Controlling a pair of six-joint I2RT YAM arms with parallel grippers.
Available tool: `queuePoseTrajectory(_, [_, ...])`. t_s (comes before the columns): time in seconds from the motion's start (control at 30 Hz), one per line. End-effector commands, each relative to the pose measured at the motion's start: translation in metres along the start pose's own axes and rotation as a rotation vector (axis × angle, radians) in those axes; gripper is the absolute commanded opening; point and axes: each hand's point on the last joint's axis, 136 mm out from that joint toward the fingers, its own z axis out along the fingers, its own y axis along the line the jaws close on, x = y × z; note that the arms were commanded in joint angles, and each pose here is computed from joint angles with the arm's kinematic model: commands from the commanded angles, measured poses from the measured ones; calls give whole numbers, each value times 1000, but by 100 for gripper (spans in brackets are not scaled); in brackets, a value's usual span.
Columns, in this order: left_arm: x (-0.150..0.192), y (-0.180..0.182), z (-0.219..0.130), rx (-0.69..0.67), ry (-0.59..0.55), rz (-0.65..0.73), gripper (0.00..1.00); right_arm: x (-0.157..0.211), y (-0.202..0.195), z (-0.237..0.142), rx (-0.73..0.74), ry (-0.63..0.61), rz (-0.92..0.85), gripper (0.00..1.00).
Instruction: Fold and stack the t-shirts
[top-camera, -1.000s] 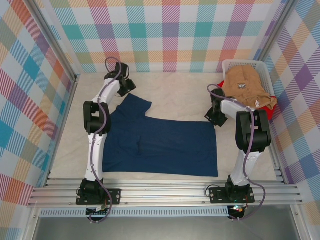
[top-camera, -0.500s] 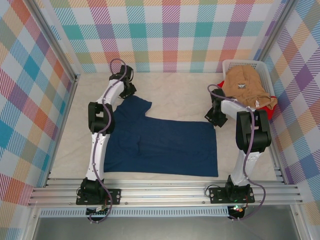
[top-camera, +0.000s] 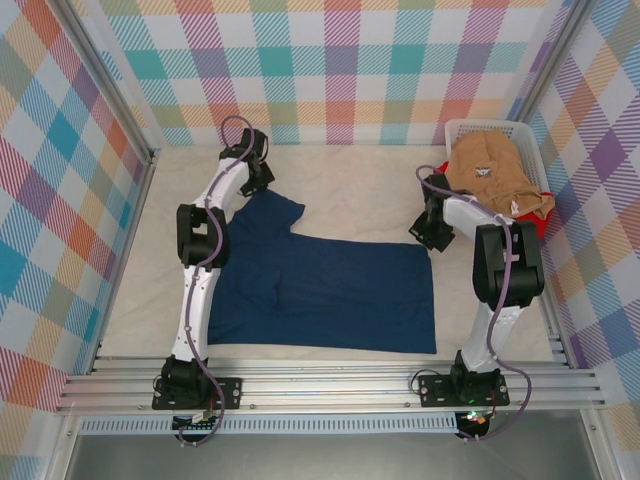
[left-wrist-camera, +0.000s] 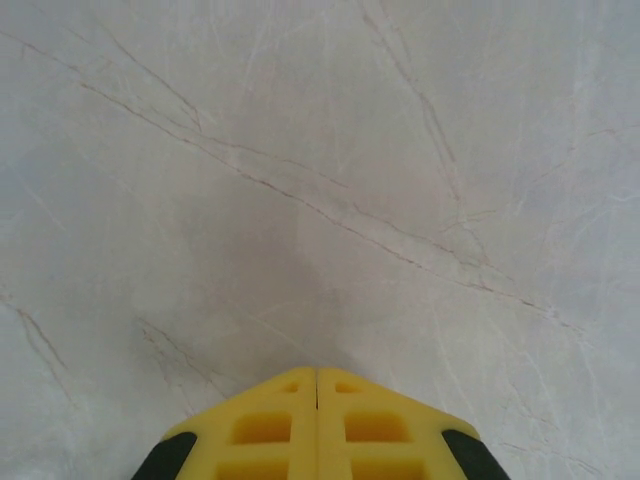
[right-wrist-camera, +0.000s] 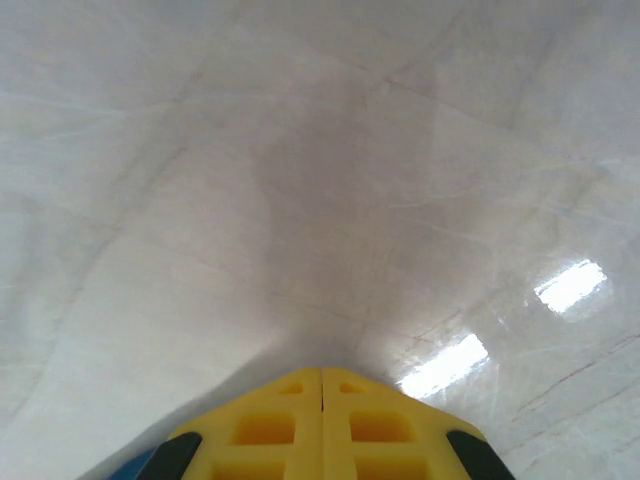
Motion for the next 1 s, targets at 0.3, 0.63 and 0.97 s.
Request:
queuePoseTrajectory(0.3, [-53, -36, -118, 138, -184, 49, 0, -16, 16, -42, -45, -41, -38, 0])
queuePoseTrajectory(0.63, [-31, -25, -152, 129, -131, 74, 0, -8, 17, -48, -65, 1, -64, 0])
queuePoseTrajectory(0.97, [66, 68, -220, -71, -62, 58, 0, 41, -10, -70, -66, 148, -100, 0])
